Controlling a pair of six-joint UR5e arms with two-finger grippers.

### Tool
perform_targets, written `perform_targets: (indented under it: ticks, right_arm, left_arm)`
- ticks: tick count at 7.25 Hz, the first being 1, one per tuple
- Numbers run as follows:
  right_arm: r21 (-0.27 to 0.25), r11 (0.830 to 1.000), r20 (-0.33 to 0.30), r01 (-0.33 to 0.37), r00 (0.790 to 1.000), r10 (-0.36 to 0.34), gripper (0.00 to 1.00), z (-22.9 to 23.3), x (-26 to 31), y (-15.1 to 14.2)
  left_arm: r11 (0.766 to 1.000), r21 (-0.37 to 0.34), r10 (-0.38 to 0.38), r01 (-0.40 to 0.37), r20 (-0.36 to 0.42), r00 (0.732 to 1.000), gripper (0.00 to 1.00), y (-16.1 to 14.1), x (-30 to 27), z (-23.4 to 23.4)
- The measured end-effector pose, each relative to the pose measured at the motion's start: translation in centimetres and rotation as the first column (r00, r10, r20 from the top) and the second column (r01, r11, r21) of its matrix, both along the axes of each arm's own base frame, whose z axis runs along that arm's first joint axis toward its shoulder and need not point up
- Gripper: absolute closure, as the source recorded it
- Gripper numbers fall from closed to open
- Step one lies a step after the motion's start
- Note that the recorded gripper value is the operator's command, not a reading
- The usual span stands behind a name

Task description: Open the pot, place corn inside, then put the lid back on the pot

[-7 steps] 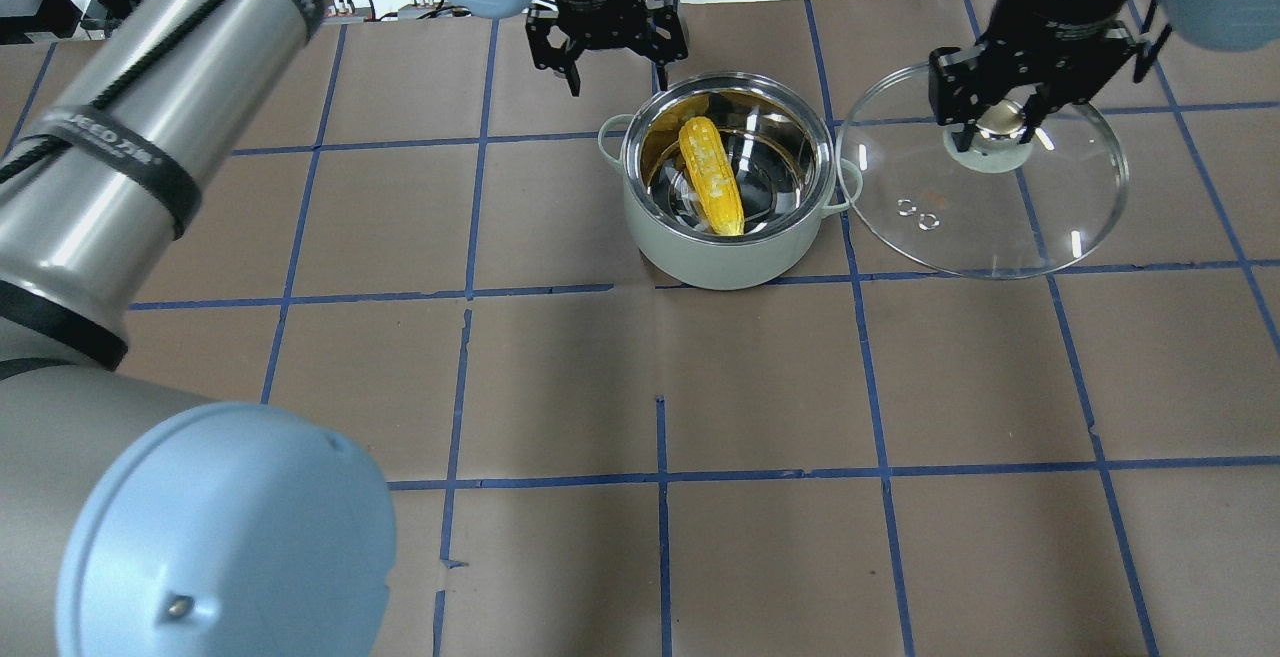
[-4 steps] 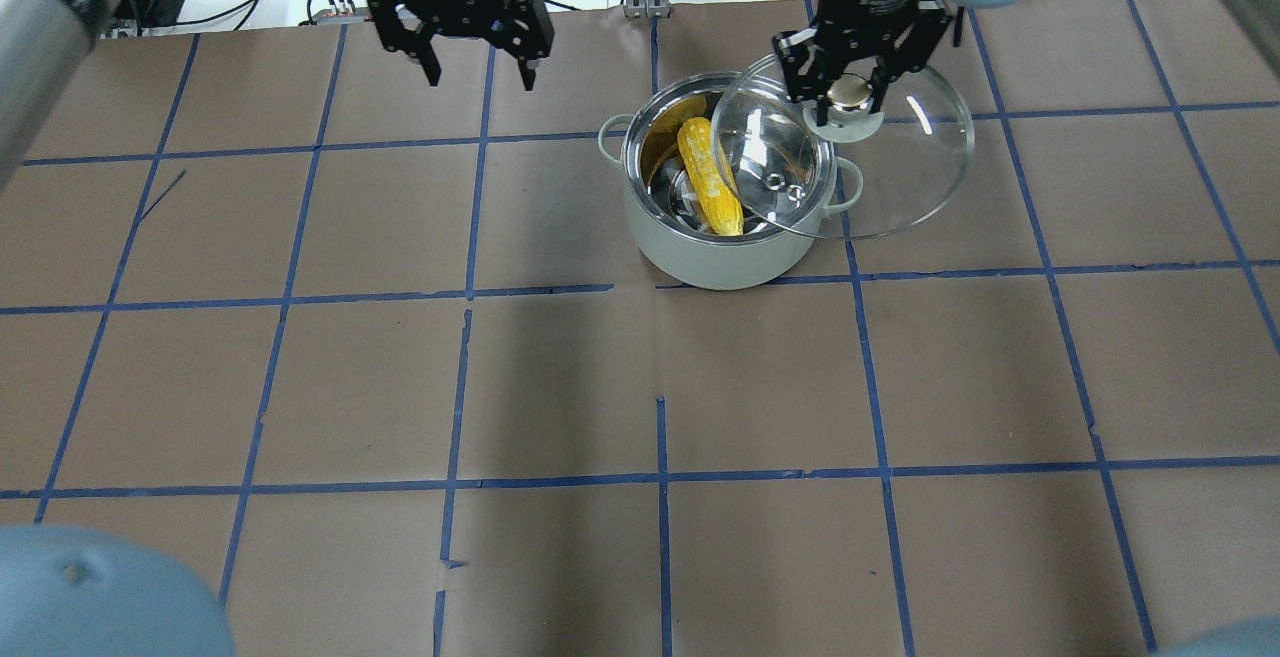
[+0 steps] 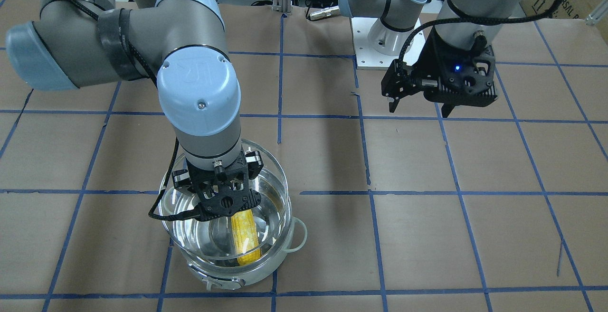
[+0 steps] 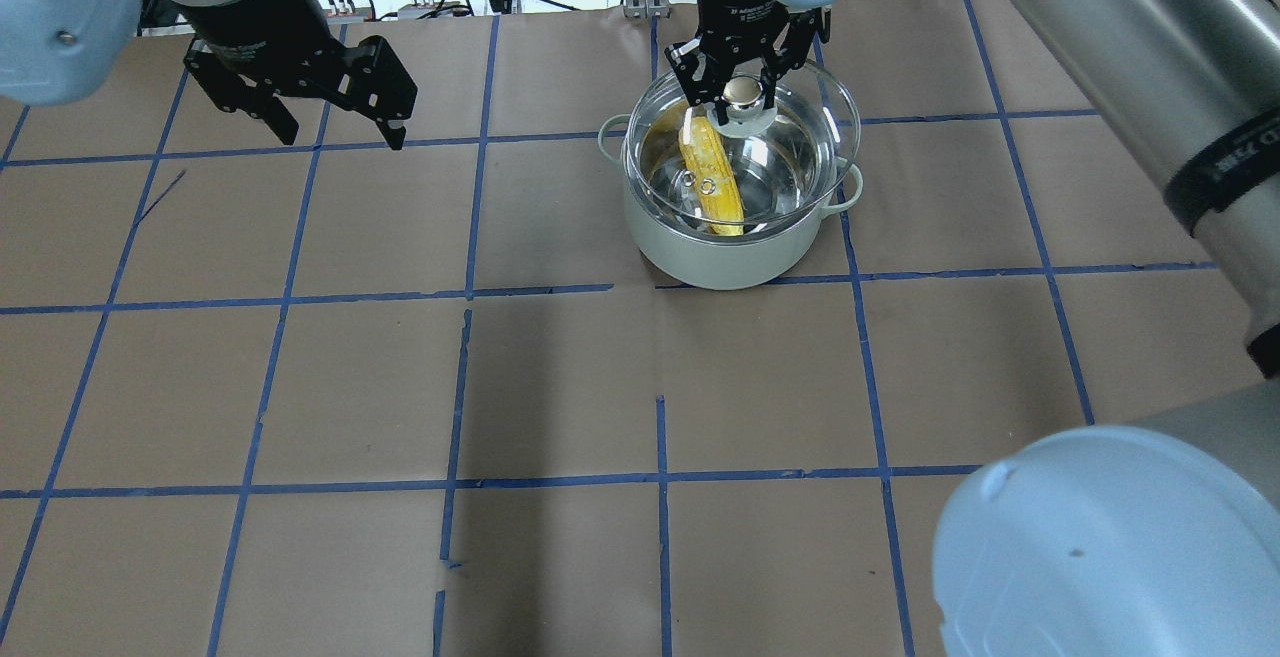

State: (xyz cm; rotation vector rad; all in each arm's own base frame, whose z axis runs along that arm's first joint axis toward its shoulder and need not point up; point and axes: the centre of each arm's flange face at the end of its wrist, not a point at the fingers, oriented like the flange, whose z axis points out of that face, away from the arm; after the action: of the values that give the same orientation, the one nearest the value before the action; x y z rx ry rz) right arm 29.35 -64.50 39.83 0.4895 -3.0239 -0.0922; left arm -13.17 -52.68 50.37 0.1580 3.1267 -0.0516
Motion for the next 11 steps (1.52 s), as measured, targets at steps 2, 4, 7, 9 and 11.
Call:
perform_targets:
  ticks: [2,4,7,9,11]
  right_arm:
    - [0.007,1.0,-0.003,-0.005,1.0,0.005,0.61,-1.4,0.2,-0.6]
    - [0.017,1.0,-0.004,-0.002,1.0,0.002,0.61,-2.2,0.4,-0.8]
    - [0.019,1.0,-0.003,-0.004,1.0,0.004,0.61,-3.3,0.6,-1.4]
    - [0.008,1.0,0.004,-0.006,1.0,0.006,0.61,-3.9,0.8,-1.9]
    - [0.008,1.0,0.005,-0.006,1.0,0.006,0.61,-4.2,0.8,-2.1]
  left_arm:
    - [1.0,-0.004,0.004,-0.004,-0.003,1.0,0.0,0.2,0.0,0.2]
    - [1.0,-0.006,0.002,-0.002,-0.003,1.0,0.0,0.5,0.1,0.2]
    - [1.0,-0.004,0.008,-0.008,-0.004,1.0,0.0,0.6,0.4,0.0]
    - [1.0,-0.003,0.011,-0.011,-0.003,1.0,0.0,0.6,0.5,-0.1]
    - [1.0,-0.004,0.011,-0.011,-0.001,1.0,0.0,0.6,0.5,-0.1]
